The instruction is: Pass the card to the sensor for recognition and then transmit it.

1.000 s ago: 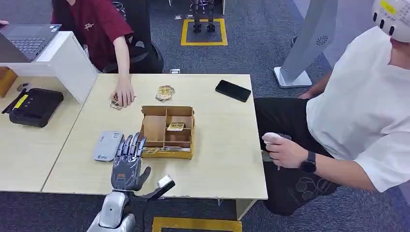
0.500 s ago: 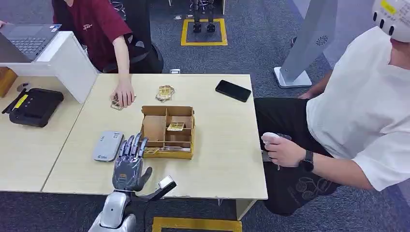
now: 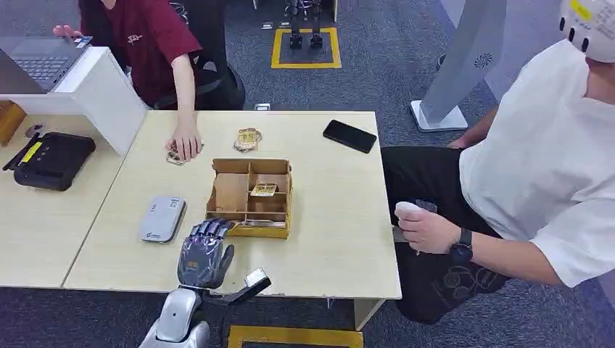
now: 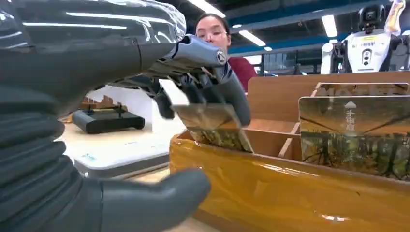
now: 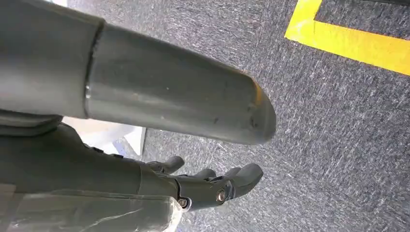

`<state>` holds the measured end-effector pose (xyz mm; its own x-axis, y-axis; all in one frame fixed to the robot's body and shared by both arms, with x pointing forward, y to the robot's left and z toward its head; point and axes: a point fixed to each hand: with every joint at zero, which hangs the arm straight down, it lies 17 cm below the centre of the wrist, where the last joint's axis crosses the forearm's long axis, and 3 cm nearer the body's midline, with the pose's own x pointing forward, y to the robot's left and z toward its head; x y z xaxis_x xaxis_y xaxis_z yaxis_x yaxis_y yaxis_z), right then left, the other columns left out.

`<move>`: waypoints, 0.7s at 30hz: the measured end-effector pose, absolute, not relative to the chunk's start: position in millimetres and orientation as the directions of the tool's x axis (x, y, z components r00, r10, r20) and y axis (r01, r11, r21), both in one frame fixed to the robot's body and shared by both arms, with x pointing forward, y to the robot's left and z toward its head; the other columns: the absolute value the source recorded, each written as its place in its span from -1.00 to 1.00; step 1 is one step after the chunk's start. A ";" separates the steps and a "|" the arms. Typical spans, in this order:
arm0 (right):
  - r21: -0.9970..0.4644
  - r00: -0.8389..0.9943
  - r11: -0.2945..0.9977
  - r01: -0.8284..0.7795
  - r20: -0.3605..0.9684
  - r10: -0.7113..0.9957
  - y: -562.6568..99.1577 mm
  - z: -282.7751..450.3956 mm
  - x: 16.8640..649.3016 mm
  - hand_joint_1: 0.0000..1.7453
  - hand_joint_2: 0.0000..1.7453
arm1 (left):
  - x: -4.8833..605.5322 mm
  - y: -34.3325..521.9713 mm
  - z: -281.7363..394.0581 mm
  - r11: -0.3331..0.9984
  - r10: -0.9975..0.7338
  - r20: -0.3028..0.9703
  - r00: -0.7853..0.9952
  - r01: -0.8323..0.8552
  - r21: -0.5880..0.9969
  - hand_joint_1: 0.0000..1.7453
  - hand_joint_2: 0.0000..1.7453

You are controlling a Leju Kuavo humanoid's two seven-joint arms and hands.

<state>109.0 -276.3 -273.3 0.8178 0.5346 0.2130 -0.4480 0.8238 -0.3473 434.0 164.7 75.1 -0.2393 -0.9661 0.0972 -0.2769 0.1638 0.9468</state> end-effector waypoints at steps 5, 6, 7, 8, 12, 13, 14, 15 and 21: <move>-0.348 0.816 0.822 -0.450 0.215 0.537 -276.1 -273.2 109.4 -1.00 -1.00 | 437.0 166.6 78.8 0.177 -0.962 0.105 -0.253 -0.283 0.943 1.00 1.00; -0.349 0.815 0.822 -0.451 0.216 0.538 -276.0 -273.1 109.6 -1.00 -1.00 | 438.6 167.2 80.8 0.183 -0.961 0.110 -0.252 -0.286 0.941 1.00 1.00; -0.349 0.813 0.822 -0.451 0.218 0.539 -275.7 -273.0 110.1 -1.00 -1.00 | 440.1 169.2 82.4 0.188 -0.961 0.115 -0.250 -0.290 0.938 1.00 1.00; -0.349 0.812 0.821 -0.452 0.220 0.540 -275.5 -272.9 110.4 -1.00 -1.00 | 441.0 170.4 83.3 0.193 -0.961 0.121 -0.249 -0.291 0.937 1.00 1.00; -0.349 0.809 0.820 -0.453 0.225 0.543 -274.9 -272.7 111.1 -1.00 -1.00 | 442.3 174.0 83.8 0.204 -0.961 0.134 -0.241 -0.292 0.935 1.00 1.00; -0.349 0.809 0.820 -0.454 0.225 0.543 -274.9 -272.7 111.1 -1.00 -1.00 | 442.3 174.7 83.8 0.206 -0.961 0.137 -0.240 -0.292 0.934 1.00 1.00; -0.349 0.809 0.820 -0.454 0.225 0.544 -274.9 -272.7 111.1 -1.00 -1.00 | 442.4 175.2 83.7 0.208 -0.961 0.139 -0.239 -0.292 0.934 1.00 1.00; -0.349 0.809 0.820 -0.454 0.225 0.544 -274.9 -272.7 111.1 -1.00 -1.00 | 442.4 175.0 83.7 0.210 -0.961 0.141 -0.239 -0.291 0.933 1.00 1.00; -0.348 0.807 0.820 -0.455 0.229 0.545 -274.0 -272.6 111.7 -1.00 -1.00 | 441.8 173.8 83.4 0.224 -0.958 0.156 -0.239 -0.289 0.931 1.00 1.00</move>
